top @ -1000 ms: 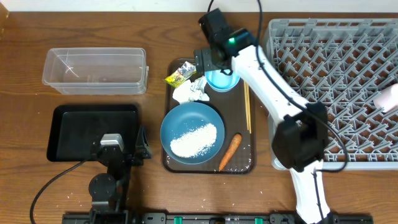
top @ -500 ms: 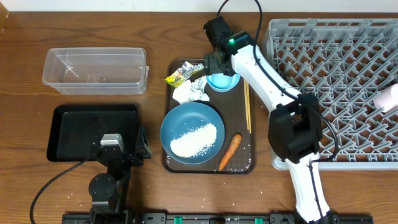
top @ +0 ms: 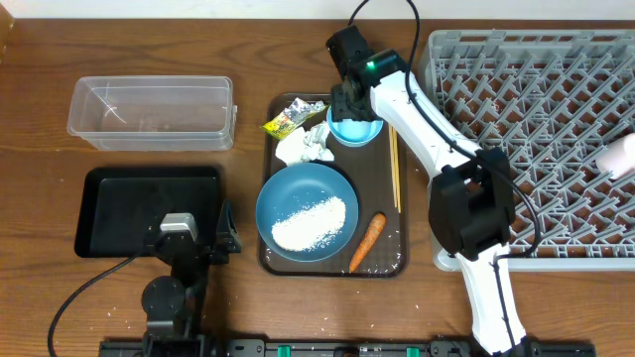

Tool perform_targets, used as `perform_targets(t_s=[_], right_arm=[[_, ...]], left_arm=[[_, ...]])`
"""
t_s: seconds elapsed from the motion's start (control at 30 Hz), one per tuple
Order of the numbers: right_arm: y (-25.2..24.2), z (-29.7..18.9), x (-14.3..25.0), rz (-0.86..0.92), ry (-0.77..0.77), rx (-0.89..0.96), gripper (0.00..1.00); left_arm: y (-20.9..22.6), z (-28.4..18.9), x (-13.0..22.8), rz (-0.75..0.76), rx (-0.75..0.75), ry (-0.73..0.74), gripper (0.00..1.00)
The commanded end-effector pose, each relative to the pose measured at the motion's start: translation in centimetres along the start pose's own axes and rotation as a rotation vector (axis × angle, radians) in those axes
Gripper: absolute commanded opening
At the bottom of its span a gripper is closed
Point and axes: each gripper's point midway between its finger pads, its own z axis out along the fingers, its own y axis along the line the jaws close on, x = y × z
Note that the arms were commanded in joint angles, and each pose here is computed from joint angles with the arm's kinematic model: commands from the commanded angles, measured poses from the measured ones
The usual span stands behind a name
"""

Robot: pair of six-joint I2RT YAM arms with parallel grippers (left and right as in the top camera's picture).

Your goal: Sort waste into correct bins and load items into the dishwasher rack

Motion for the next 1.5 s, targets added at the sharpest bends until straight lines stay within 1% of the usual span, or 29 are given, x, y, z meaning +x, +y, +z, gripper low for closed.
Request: perform_targets(t_s=[0.0,0.07,0.17,0.2,0.27,0.37,0.43,0.5,0.53,0.6,0.67,0.77,0.9,1.03,1.23,1.47], right_arm=[[-0.1,0.1,0.5,0.001,0.021,0.002,0.52],[-0.7,-0.8,0.0,0.013,0.010,0.001,0.52],[-2.1,-3.8,-1.9,0.049,-0.040,-0.011,0.44],[-2.7,-5.5,-2.8,0.065,-0.070,-0.020,0.41],[-3.8,-9.1,-4.6,0.077,-0.138,-0.053,0.39],[-5.4,-14.8,-6.6,0.092,-0.243,-0.116,0.41],[-7.4,-19.3,-7.8,0.127,-0.330,-0.148,0.43],[-10.6,-23.9,-8.6,0.163,-0.431,-0.143,0.43],[-11.8,-25.4,-8.8,0.169,-0.465,-0.135,0.43],[-15.7,-29.1,-8.9,0.208,-0.549,-0.096,0.43],[-19.9,-31.7,-8.7,0.260,-0.607,-0.033,0.42],[-26.0,-33.7,-7.6,0.367,-0.644,0.074,0.42],[-33.9,-33.7,-5.9,0.498,-0.623,0.201,0.42],[-40.0,-31.1,-4.5,0.608,-0.558,0.277,0.42],[-45.0,-24.7,-4.7,0.654,-0.457,0.318,0.43],[-47.6,-17.4,-5.7,0.646,-0.380,0.324,0.45]], left_arm=[[0.1,0.2,1.6,0.011,0.003,0.038,0.97],[0.1,0.2,1.6,0.011,0.003,0.038,0.97],[0.1,0.2,1.6,0.011,0.003,0.038,0.97],[0.1,0.2,1.6,0.011,0.003,0.038,0.97],[0.1,0.2,1.6,0.011,0.003,0.038,0.97],[0.1,0.2,1.6,0.011,0.003,0.038,0.97],[0.1,0.2,1.6,0.011,0.003,0.038,0.97],[0.1,0.2,1.6,0.011,0.003,0.038,0.97],[0.1,0.2,1.6,0.011,0.003,0.038,0.97],[0.1,0.2,1.6,0.011,0.003,0.038,0.97],[0.1,0.2,1.6,0.011,0.003,0.038,0.97],[0.1,0.2,1.6,0.011,0.003,0.038,0.97],[0.1,0.2,1.6,0.011,0.003,0.038,0.97],[0.1,0.2,1.6,0.011,0.003,0.038,0.97],[0.1,0.2,1.6,0.011,0.003,0.038,0.97],[0.1,0.2,1.6,0.011,0.003,0.038,0.97]])
